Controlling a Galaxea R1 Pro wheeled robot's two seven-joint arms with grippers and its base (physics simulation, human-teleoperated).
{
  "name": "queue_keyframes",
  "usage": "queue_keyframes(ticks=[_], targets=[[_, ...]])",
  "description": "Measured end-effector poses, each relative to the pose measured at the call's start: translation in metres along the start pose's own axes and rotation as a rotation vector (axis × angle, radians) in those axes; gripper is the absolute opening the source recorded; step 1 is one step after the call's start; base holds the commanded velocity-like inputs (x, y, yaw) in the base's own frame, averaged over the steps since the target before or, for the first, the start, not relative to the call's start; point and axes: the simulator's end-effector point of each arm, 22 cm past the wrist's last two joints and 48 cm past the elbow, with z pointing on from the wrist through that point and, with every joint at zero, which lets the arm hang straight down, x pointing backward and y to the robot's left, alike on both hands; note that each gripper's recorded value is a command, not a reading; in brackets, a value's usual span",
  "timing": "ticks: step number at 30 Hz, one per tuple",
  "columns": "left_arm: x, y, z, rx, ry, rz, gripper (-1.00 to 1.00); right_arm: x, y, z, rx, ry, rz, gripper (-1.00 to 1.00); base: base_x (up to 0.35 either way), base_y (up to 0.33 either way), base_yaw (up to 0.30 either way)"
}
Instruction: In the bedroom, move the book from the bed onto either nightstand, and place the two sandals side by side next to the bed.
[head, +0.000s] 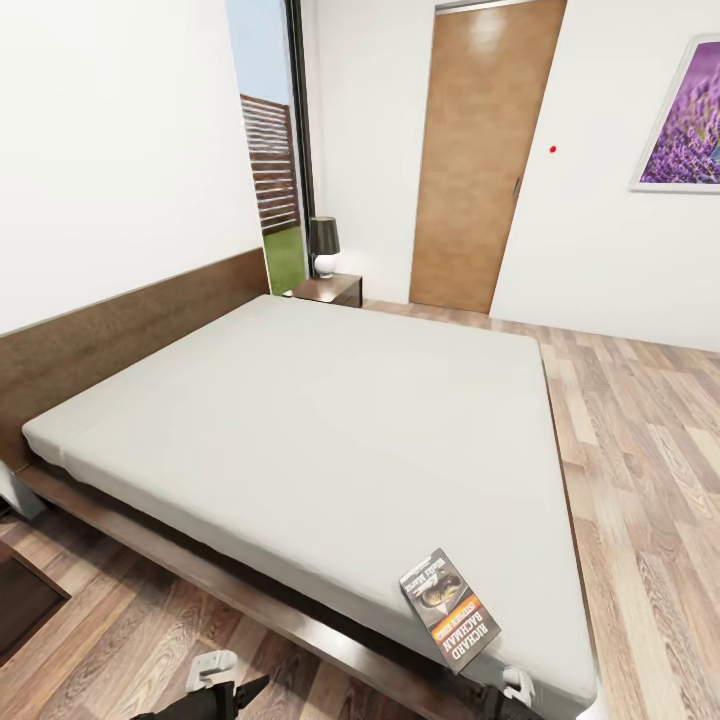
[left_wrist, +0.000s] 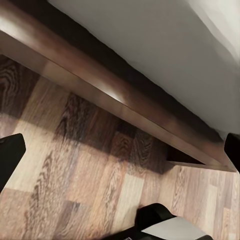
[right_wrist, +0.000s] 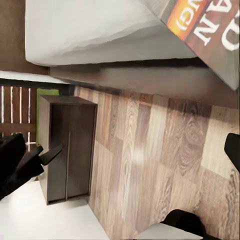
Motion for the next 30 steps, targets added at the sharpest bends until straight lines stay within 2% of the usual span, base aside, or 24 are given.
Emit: queue_keyframes(ticks=[4, 6, 11, 30], targets=[[0.000, 0.000, 0.000, 0.000, -0.001, -0.001, 1.00, -0.024, 0.001, -0.006, -0.015, -0.095, 0.048, 1.00, 0.000, 0.000, 0.000], [0.000, 0.000, 0.000, 0.000, -0.001, -0.001, 1.00, -0.031, -0.002, -0.010, -0.014, -0.114, 0.061, 1.00, 0.000, 0.000, 0.000], [0.000, 0.000, 0.000, 0.000, -0.001, -0.001, 1.00, -0.038, -0.006, -0.017, -0.006, -0.126, 0.068, 1.00, 0.000, 0.000, 0.000], [0.000, 0.000, 0.000, 0.001, -0.001, -0.001, 1.00, -0.038, -0.007, -0.017, -0.003, -0.127, 0.071, 1.00, 0.000, 0.000, 0.000]])
